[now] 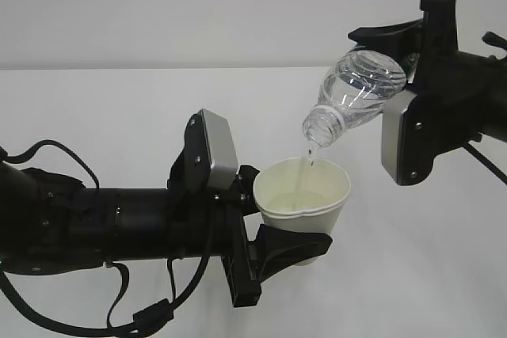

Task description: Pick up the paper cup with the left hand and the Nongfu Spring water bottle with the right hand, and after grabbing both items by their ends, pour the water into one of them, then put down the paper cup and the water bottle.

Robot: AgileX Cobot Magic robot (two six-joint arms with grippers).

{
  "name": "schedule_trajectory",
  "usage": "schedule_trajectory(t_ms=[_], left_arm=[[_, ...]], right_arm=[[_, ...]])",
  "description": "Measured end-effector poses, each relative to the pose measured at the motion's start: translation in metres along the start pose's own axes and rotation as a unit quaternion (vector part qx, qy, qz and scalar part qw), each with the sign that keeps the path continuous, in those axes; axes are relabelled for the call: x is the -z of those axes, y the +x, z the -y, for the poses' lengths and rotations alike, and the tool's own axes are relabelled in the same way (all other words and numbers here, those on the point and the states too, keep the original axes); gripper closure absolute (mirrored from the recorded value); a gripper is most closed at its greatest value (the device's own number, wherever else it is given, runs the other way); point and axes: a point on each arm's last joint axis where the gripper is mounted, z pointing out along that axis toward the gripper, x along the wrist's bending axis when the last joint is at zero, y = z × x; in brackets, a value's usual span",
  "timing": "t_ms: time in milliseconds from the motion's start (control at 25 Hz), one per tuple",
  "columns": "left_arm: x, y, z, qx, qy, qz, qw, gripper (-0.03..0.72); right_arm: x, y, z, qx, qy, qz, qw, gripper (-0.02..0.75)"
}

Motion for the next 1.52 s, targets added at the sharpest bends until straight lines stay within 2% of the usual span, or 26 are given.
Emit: schedule_trajectory(t_ms=[1520], left_arm=[[0.0,0.0,0.0,0.002,0.0,0.0,1.0,0.242]], right_arm=[[-0.0021,-0.0063,0.0019,0.01,0.001,0.012,1.0,0.314]])
